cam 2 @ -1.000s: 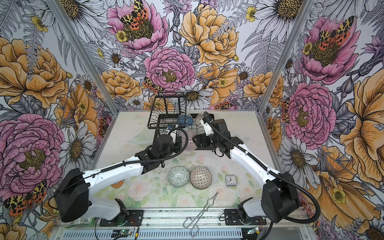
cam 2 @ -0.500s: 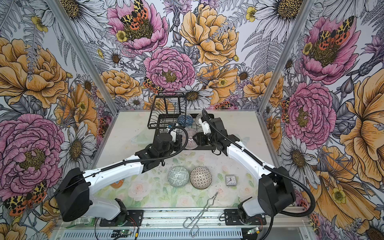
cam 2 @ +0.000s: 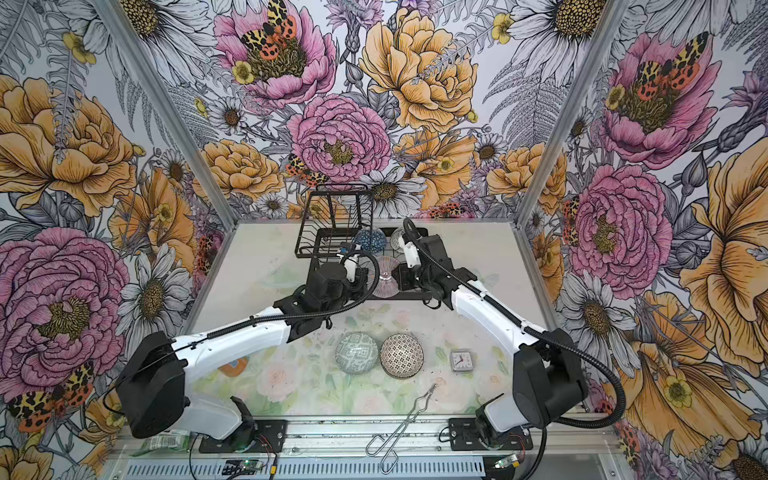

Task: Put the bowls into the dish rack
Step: 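Grasp the striped bowl rim with the right gripper while the left gripper releases it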

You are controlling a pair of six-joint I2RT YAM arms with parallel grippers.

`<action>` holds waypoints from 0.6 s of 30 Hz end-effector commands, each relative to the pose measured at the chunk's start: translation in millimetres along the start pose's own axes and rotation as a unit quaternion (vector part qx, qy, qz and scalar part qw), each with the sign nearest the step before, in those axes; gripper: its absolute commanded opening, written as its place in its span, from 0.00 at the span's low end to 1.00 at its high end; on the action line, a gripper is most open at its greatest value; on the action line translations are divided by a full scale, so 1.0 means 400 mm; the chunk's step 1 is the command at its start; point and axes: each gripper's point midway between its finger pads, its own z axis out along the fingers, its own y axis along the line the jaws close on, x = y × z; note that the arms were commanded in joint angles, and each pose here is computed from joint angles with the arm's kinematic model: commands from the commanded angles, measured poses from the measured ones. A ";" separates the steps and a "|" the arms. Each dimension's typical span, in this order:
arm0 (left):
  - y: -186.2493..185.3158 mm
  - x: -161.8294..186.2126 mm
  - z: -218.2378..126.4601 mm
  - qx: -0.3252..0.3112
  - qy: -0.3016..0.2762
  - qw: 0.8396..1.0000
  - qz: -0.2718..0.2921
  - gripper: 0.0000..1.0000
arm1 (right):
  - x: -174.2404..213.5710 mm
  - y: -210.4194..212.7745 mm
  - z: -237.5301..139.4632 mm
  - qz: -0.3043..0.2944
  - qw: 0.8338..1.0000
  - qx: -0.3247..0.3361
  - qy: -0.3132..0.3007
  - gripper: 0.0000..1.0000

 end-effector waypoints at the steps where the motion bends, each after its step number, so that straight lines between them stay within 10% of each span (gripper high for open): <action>1: -0.034 -0.067 -0.001 0.030 -0.032 0.999 -0.010 0.00 | -0.039 0.039 -0.015 -0.015 0.999 -0.024 -0.019 0.11; 7: -0.038 -0.058 -0.003 0.033 -0.018 0.999 -0.002 0.03 | -0.043 0.032 -0.019 -0.015 0.999 -0.015 -0.025 0.01; 15: -0.057 -0.037 -0.015 0.050 0.018 0.998 0.018 0.68 | -0.050 0.019 -0.008 -0.021 0.999 -0.002 -0.025 0.00; 18: -0.051 -0.033 -0.033 0.044 0.025 0.998 0.026 0.78 | -0.061 0.005 -0.004 -0.029 0.999 0.010 -0.030 0.00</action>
